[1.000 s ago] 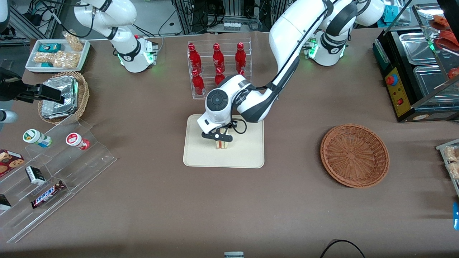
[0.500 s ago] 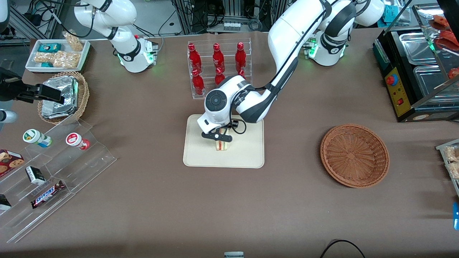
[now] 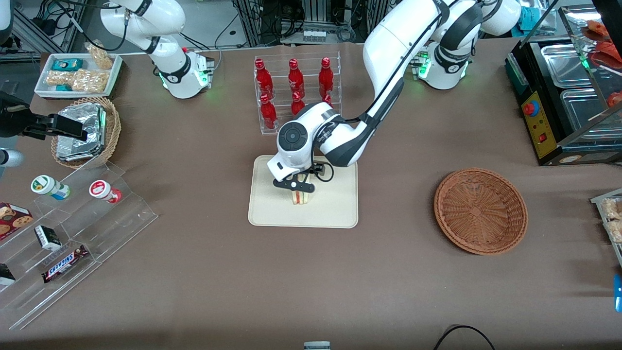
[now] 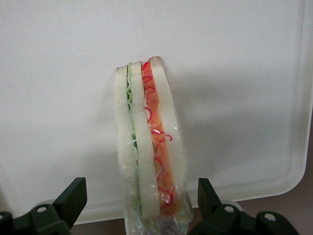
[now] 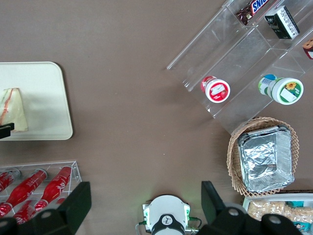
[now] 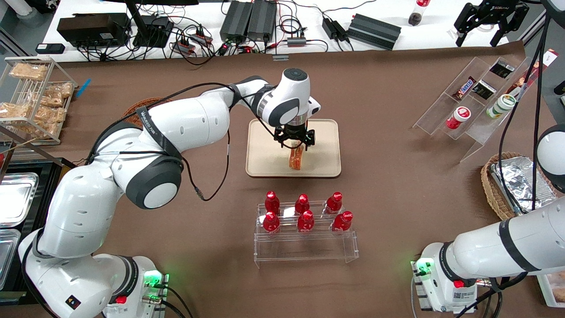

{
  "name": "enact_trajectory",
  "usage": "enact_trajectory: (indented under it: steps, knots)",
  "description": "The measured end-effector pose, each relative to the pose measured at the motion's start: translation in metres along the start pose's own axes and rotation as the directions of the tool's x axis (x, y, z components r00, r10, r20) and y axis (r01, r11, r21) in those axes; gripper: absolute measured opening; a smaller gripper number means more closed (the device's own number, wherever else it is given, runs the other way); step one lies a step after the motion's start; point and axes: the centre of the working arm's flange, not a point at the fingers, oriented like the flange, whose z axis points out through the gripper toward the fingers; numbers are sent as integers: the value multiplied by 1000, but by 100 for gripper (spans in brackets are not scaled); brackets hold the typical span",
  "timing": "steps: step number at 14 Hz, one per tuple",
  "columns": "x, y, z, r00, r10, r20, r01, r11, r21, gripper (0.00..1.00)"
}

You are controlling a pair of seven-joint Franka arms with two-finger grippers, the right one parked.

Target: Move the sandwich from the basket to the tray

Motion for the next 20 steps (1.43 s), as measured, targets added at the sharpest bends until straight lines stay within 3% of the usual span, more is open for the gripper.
enact_trajectory:
  steps: [6, 9, 15, 20]
  knots:
    - [6, -5, -7, 1000, -10, -10, 10, 1000, 4, 100]
    - [15, -26, -31, 999, -41, 9, 40, 998, 57, 100]
    - [21, -98, -138, 998, -54, 15, 51, 988, 148, 100]
    - [27, -207, -220, 998, -24, 61, 11, 979, 204, 100]
